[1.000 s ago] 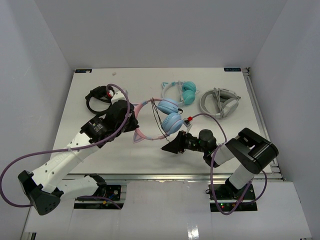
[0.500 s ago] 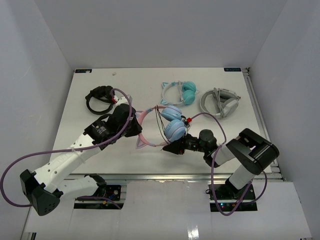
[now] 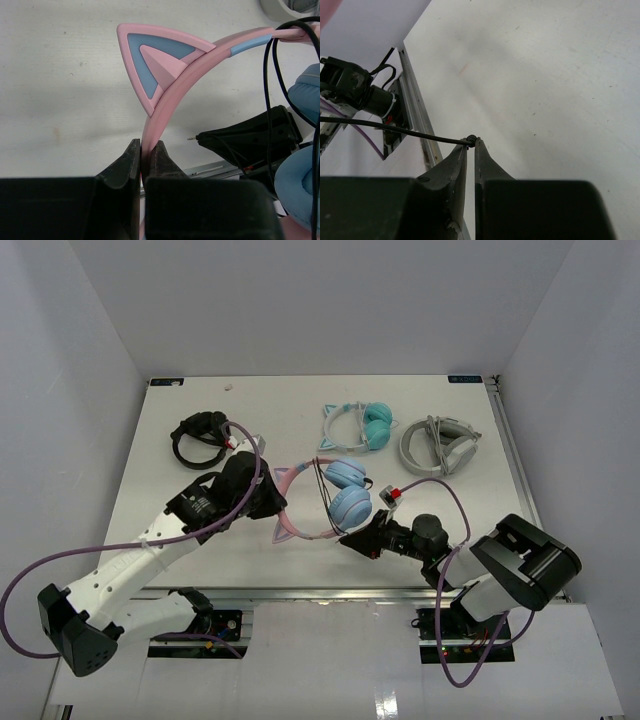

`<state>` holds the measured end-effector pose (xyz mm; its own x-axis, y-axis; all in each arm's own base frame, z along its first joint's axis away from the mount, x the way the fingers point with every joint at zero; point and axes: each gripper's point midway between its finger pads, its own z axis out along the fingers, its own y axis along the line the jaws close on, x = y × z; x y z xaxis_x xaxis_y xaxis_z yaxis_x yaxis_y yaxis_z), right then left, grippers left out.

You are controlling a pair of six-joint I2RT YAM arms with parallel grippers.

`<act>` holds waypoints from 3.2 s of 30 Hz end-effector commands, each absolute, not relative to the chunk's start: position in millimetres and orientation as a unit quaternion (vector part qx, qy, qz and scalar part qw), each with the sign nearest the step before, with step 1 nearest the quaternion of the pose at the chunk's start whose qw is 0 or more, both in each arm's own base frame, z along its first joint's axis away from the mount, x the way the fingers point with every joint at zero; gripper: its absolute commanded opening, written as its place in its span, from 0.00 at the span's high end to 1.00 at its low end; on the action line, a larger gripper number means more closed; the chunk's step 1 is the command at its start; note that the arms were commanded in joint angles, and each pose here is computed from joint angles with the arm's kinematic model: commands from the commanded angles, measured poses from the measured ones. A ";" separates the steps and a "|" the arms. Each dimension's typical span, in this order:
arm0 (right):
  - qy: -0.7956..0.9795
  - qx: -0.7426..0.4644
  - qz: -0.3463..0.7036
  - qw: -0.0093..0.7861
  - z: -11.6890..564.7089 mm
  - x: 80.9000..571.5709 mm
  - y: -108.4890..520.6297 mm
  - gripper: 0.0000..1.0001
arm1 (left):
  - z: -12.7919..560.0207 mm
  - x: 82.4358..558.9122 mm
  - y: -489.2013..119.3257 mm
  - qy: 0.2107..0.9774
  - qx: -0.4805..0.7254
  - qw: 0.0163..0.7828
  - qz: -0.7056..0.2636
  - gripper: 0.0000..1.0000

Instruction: Wrap the headphones

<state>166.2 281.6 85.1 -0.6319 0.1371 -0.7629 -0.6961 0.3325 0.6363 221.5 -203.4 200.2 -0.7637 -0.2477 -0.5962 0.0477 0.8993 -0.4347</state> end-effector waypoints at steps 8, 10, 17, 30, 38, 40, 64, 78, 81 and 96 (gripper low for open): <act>0.557 -0.193 0.559 0.583 187.3 196.7 272.1 0.92 | 243.8 218.7 -223.0 0.875 -0.050 0.359 -0.320 1.00; 0.559 -0.192 0.557 0.583 186.3 197.4 271.1 0.92 | 243.5 219.0 -221.9 0.876 -0.051 0.360 -0.318 1.00; 0.560 -0.181 0.540 0.601 189.8 205.4 262.0 0.92 | 248.0 208.6 -231.4 0.869 0.001 0.352 -0.347 1.00; 0.562 -0.173 0.476 0.654 207.5 227.5 246.8 0.92 | 193.6 192.2 -263.5 0.861 0.186 0.298 -0.368 1.00; 0.561 -0.172 0.441 0.679 214.0 226.2 232.1 0.92 | 181.9 197.6 -271.5 0.844 0.252 0.306 -0.362 1.00; 0.560 -0.176 0.439 0.681 213.8 224.1 230.4 0.92 | 181.5 199.6 -274.9 0.834 0.274 0.312 -0.363 1.00; 0.636 -0.297 0.391 0.595 156.8 203.2 237.2 0.92 | 139.4 269.5 -250.7 0.781 0.479 0.374 -0.142 1.00; 0.690 -0.285 0.360 0.560 117.2 220.3 237.9 0.92 | 88.9 309.3 -259.0 0.725 0.584 0.359 -0.069 1.00; 0.695 -0.285 0.346 0.561 110.9 226.2 237.0 0.92 | 84.1 316.7 -262.7 0.703 0.603 0.371 -0.058 1.00; 0.714 -0.278 0.288 0.575 107.2 265.8 240.0 0.92 | 63.0 326.3 -276.7 0.639 0.678 0.360 -0.050 1.00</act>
